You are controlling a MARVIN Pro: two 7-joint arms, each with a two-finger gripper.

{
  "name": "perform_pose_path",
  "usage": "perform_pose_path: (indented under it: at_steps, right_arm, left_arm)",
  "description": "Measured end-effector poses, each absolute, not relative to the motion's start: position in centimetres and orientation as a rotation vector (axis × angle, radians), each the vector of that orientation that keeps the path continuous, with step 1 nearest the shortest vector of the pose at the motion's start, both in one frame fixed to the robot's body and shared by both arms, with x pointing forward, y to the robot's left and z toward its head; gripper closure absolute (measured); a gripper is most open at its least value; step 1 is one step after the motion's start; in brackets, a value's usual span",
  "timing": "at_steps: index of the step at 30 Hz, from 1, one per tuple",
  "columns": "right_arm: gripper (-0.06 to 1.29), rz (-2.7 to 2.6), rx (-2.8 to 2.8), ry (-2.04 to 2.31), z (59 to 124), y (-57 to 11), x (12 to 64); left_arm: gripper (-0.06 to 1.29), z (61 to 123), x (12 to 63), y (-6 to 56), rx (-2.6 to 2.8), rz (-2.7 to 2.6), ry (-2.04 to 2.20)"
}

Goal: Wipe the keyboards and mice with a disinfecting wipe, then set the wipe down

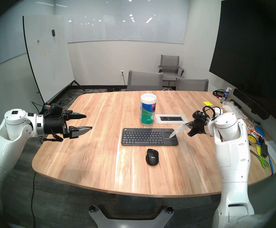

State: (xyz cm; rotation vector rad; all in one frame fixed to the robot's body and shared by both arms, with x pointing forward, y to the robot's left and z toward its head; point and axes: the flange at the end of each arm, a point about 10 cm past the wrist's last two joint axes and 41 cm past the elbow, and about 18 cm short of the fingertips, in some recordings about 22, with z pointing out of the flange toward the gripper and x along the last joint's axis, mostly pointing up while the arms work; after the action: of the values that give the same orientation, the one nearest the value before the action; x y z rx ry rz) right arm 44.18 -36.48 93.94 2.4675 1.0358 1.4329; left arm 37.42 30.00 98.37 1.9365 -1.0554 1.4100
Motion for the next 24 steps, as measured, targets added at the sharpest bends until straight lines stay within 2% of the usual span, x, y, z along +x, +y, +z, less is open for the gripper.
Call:
perform_pose_path:
  at_steps: [13, 24]
  right_arm:
    - [1.25, 1.478, 2.445, 1.145, 95.9, -37.7, 39.8]
    - [1.25, 1.479, 2.397, 1.309, 95.4, -35.7, 37.0]
  left_arm:
    - [-0.04, 98.4, 37.4, 30.0, 1.936, 1.410, -1.055]
    - [-0.04, 98.4, 37.4, 30.0, 1.936, 1.410, -1.055]
